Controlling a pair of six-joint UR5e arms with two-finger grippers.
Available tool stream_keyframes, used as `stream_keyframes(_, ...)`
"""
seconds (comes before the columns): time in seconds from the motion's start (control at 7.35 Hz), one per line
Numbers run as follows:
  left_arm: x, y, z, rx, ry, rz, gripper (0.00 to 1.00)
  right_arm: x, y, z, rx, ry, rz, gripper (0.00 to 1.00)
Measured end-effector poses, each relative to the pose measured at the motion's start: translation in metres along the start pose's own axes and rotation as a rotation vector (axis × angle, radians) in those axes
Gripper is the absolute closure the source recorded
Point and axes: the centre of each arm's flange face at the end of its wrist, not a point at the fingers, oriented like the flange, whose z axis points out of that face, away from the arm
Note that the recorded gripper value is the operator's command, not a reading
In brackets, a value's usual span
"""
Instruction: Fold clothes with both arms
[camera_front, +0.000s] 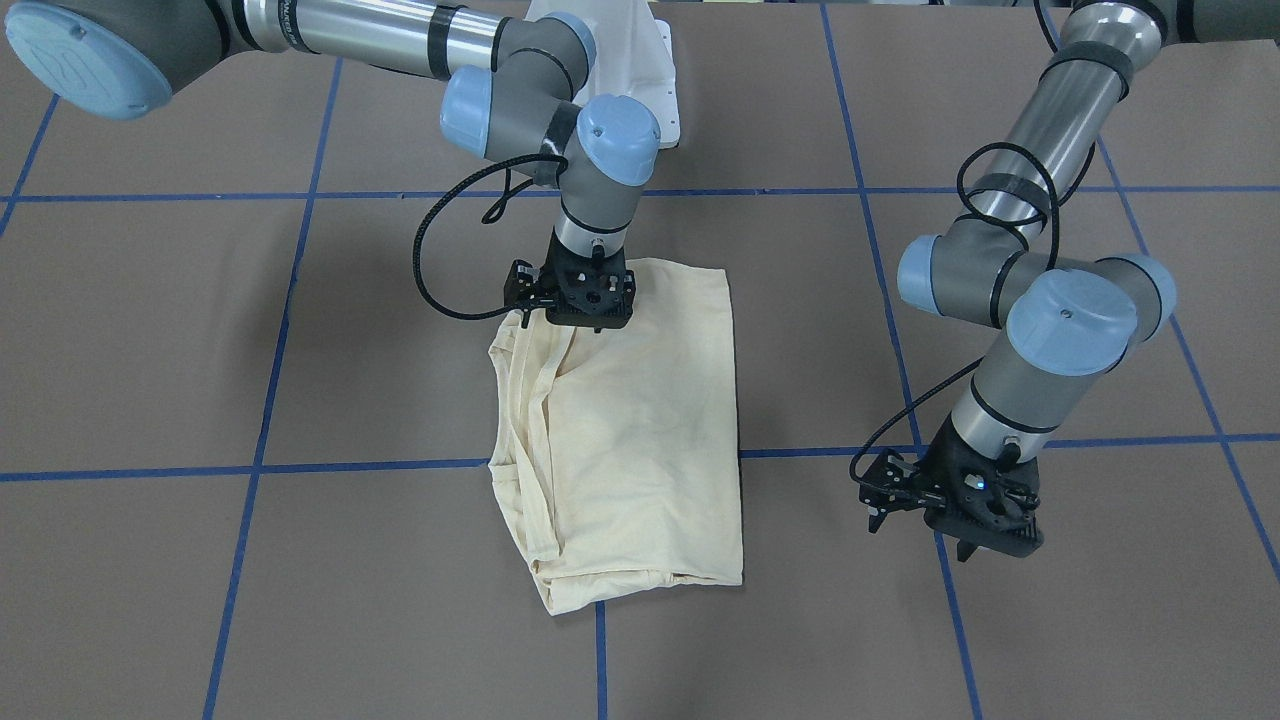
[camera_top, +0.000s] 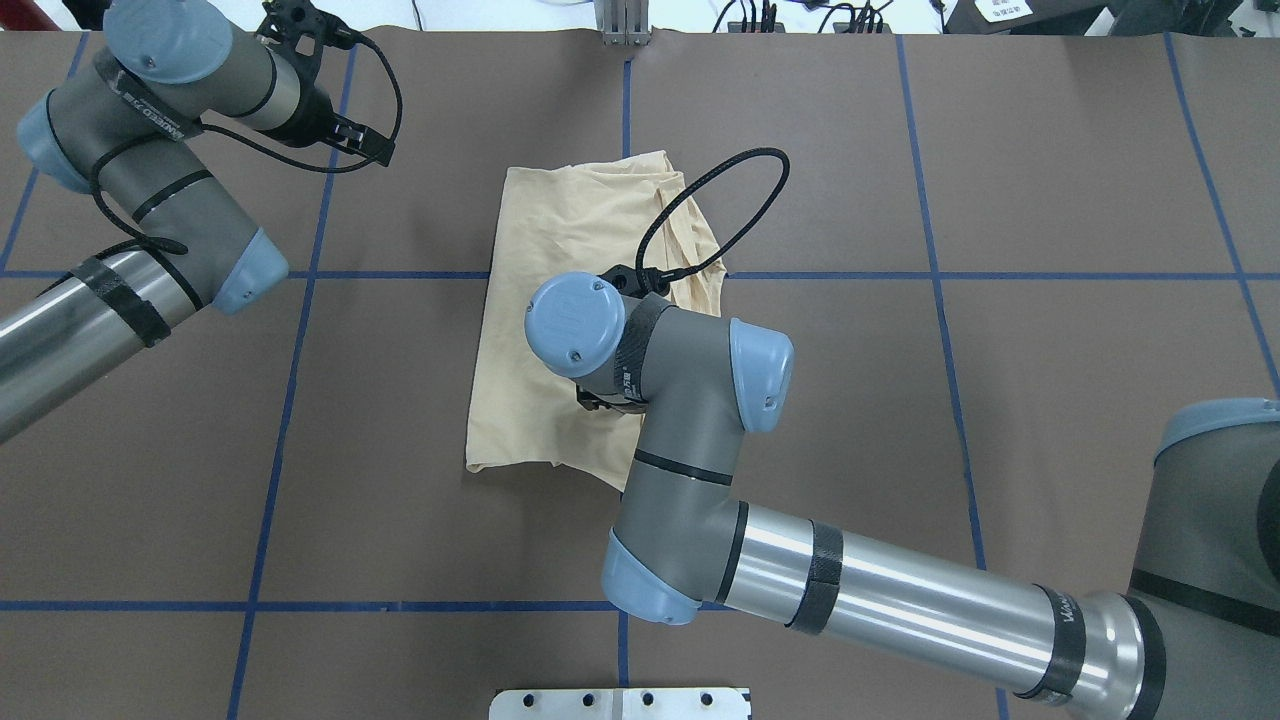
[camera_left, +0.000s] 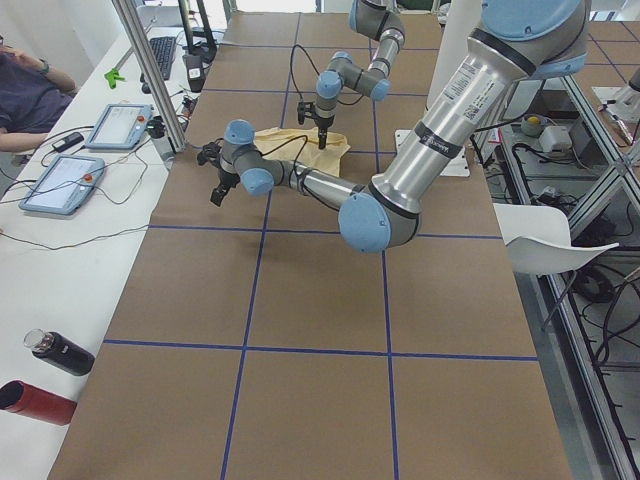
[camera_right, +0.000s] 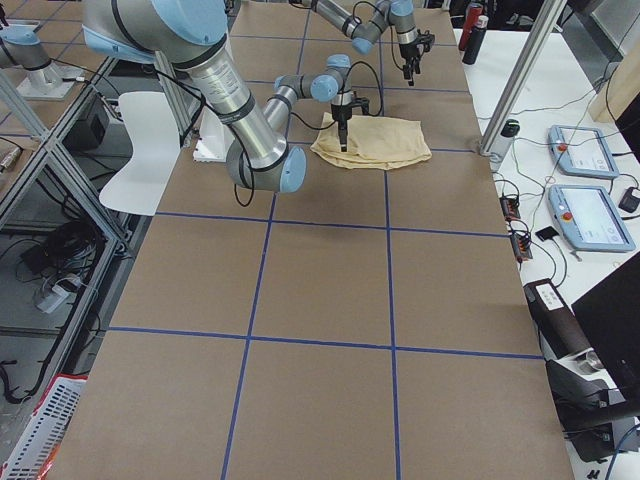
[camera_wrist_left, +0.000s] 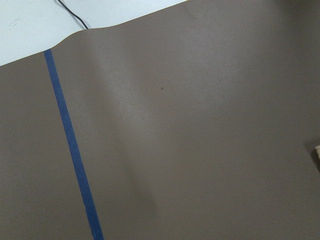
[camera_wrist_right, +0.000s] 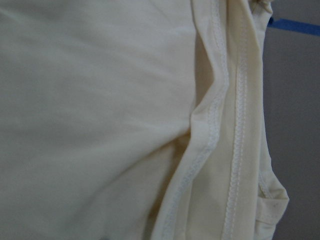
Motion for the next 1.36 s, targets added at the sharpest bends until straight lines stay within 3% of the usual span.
stream_keyframes(0.82, -0.001, 0.002, 0.001, -0.001, 0.0, -0.002, 0.0, 0.029, 0.009, 0.013, -0.047, 0.114, -0.092, 0.01)
stream_keyframes(1.36, 0.0, 0.002, 0.0, 0.001, 0.002, -0.013, 0.0, 0.097, 0.029, 0.026, -0.05, 0.148, -0.142, 0.01)
